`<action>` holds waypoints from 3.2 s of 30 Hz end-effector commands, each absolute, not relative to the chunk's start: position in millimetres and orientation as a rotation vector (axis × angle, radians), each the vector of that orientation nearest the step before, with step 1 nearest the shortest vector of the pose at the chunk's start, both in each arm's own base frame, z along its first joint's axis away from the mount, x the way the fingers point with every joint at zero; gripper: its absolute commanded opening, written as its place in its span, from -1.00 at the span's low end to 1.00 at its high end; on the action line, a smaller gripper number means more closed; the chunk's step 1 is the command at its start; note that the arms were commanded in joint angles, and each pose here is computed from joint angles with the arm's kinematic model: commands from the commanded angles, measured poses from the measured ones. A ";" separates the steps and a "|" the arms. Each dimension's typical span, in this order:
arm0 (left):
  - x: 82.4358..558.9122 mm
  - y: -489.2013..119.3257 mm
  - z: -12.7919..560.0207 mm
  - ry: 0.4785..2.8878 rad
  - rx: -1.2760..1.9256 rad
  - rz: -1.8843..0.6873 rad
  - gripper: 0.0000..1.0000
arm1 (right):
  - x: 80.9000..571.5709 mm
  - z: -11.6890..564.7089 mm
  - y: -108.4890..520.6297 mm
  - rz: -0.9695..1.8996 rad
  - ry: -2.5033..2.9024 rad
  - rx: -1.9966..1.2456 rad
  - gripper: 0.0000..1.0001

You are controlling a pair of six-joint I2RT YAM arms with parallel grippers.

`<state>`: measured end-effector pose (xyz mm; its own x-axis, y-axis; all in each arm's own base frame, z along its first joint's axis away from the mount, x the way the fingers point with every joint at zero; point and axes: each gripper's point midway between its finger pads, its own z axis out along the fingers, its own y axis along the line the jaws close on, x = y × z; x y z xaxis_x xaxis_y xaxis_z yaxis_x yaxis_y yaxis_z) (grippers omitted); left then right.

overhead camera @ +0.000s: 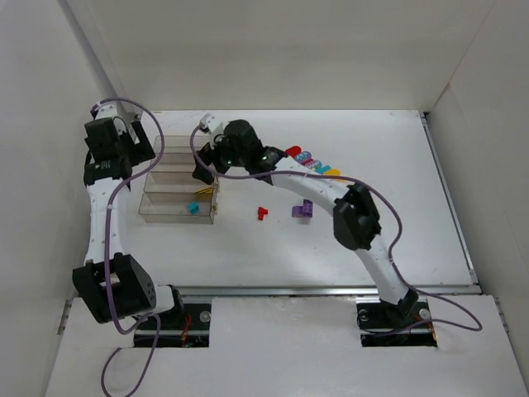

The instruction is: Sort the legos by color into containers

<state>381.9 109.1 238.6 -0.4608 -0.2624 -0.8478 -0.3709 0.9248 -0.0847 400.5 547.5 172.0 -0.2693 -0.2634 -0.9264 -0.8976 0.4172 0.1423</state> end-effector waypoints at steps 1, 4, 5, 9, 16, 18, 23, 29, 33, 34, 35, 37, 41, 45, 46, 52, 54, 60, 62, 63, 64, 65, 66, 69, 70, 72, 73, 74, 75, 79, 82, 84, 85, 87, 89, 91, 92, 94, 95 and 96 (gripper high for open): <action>401.7 83.4 300.6 1.956 -0.205 0.031 0.71 | 416.5 337.7 489.3 0.913 1.571 -0.750 0.84; 406.3 29.3 322.8 1.928 0.149 -0.095 0.55 | 426.0 344.8 427.7 0.964 1.677 -0.592 0.87; 408.6 11.4 320.4 1.931 0.269 -0.138 0.55 | 445.6 342.6 391.1 0.925 1.709 -0.516 0.87; 383.3 -130.8 292.9 1.894 0.952 -0.306 0.67 | 452.7 291.0 282.4 0.726 1.870 -0.304 0.89; 286.6 -251.6 173.7 1.897 1.715 -0.534 0.69 | 422.0 274.8 184.7 0.557 1.921 -0.121 0.89; 291.0 -259.1 158.2 1.860 1.736 -0.527 0.69 | 412.1 280.4 175.4 0.552 1.903 -0.110 0.89; 313.6 -263.2 115.4 1.969 1.740 -0.417 0.52 | 394.8 267.5 162.9 0.529 1.941 -0.105 0.89; 324.8 -269.8 90.1 2.147 1.593 -0.342 0.55 | 386.7 254.1 156.7 0.503 1.981 -0.090 0.89; 322.0 -278.9 81.2 2.090 1.645 -0.367 0.34 | 384.7 249.2 157.7 0.510 1.992 -0.096 0.89; 317.2 -281.5 77.8 2.044 1.713 -0.358 0.34 | 384.0 249.3 159.2 0.519 1.993 -0.102 0.89; 311.5 -283.7 73.4 2.031 1.756 -0.373 0.34 | 385.1 245.7 159.5 0.518 2.002 -0.102 0.89; 314.6 -280.7 63.2 2.064 1.768 -0.343 0.18 | 383.3 241.6 160.6 0.525 2.012 -0.108 0.89; 322.3 -268.2 54.1 2.140 1.741 -0.326 -0.01 | 382.0 236.6 160.2 0.523 2.023 -0.107 0.87; 319.1 -260.7 44.5 2.115 1.842 -0.303 -0.01 | 382.0 236.6 160.2 0.523 2.023 -0.107 0.87; 322.5 -260.6 44.9 2.110 1.836 -0.284 -0.01 | 383.1 238.5 160.6 0.525 2.013 -0.108 0.87; 332.4 -258.6 36.8 2.135 1.824 -0.224 -0.15 | 381.3 234.3 161.3 0.527 2.022 -0.123 0.87; 332.4 -258.6 36.8 2.135 1.824 -0.224 -0.28 | 381.3 234.3 161.3 0.527 2.022 -0.123 0.87; 320.6 -261.3 23.9 2.163 1.818 -0.301 -0.69 | 382.5 238.5 161.6 0.528 2.012 -0.123 0.87; 319.4 -262.8 24.0 2.160 1.818 -0.317 -0.82 | 382.5 238.5 161.6 0.528 2.012 -0.123 0.87; 318.9 -262.9 24.0 2.172 1.806 -0.319 -0.91 | 382.5 238.5 161.6 0.528 2.012 -0.123 0.87; 314.2 -262.1 18.1 2.196 1.804 -0.339 -0.99 | 382.5 238.5 161.6 0.528 2.012 -0.123 0.87; 314.2 -262.1 18.0 2.196 1.804 -0.340 -1.00 | 381.6 238.7 163.3 0.539 2.013 -0.130 0.87; 314.3 -261.5 18.4 2.212 1.779 -0.372 -1.00 | 381.6 238.7 163.3 0.539 2.013 -0.130 0.87; 330.4 -257.3 29.5 2.294 1.607 -0.417 -1.00 | 380.6 239.0 165.0 0.554 2.015 -0.127 0.87; 337.4 -255.3 34.0 2.315 1.552 -0.418 -1.00 | 378.9 239.0 169.1 0.560 2.015 -0.138 0.87; 351.1 -257.0 47.6 2.375 1.396 -0.473 -1.00 | 378.0 236.2 169.0 0.536 2.025 -0.130 0.87; 363.7 -247.8 53.7 2.403 1.306 -0.483 -1.00 | 375.6 236.2 174.1 0.544 2.025 -0.144 0.87; 369.0 -246.3 59.0 2.416 1.245 -0.516 -1.00 | 376.9 238.9 172.0 0.527 2.022 -0.145 0.87; 378.2 -244.2 67.2 2.418 1.187 -0.530 -1.00 | 376.4 235.4 175.8 0.531 2.031 -0.155 0.87; 402.4 -227.1 109.0 2.386 0.993 -0.550 -1.00 | 375.0 236.6 190.3 0.552 2.032 -0.189 0.84; 412.3 -202.9 150.5 2.343 0.870 -0.585 -1.00 | 375.3 236.9 207.4 0.560 2.038 -0.236 0.84; 416.0 -187.2 179.8 2.296 0.810 -0.587 -1.00 | 373.1 235.4 220.3 0.575 2.048 -0.267 0.84; 414.8 -176.3 186.2 2.290 0.782 -0.574 -1.00 | 371.5 231.0 225.4 0.580 2.059 -0.280 0.84; 422.1 -137.3 214.0 2.230 0.696 -0.476 -1.00 | 367.2 233.3 245.6 0.603 2.051 -0.338 0.84; 425.7 -104.5 218.9 2.221 0.624 -0.367 -1.00 | 362.9 220.2 265.5 0.628 2.082 -0.389 0.84; 440.8 -69.8 222.8 2.192 0.532 -0.299 -1.00 | 366.3 211.1 282.9 0.647 2.096 -0.423 0.84; 444.7 -59.2 220.1 2.195 0.486 -0.281 -1.00 | 365.6 208.3 290.9 0.656 2.098 -0.456 0.84; 458.4 -42.8 226.2 2.142 0.432 -0.260 -1.00 | 363.9 210.5 310.3 0.689 2.090 -0.497 0.82; 464.7 -40.5 223.0 2.137 0.426 -0.245 -1.00 | 366.0 199.4 315.6 0.697 2.110 -0.522 0.82; 466.9 -40.5 215.4 2.146 0.425 -0.247 -1.00 | 362.1 196.8 324.3 0.727 2.115 -0.551 0.79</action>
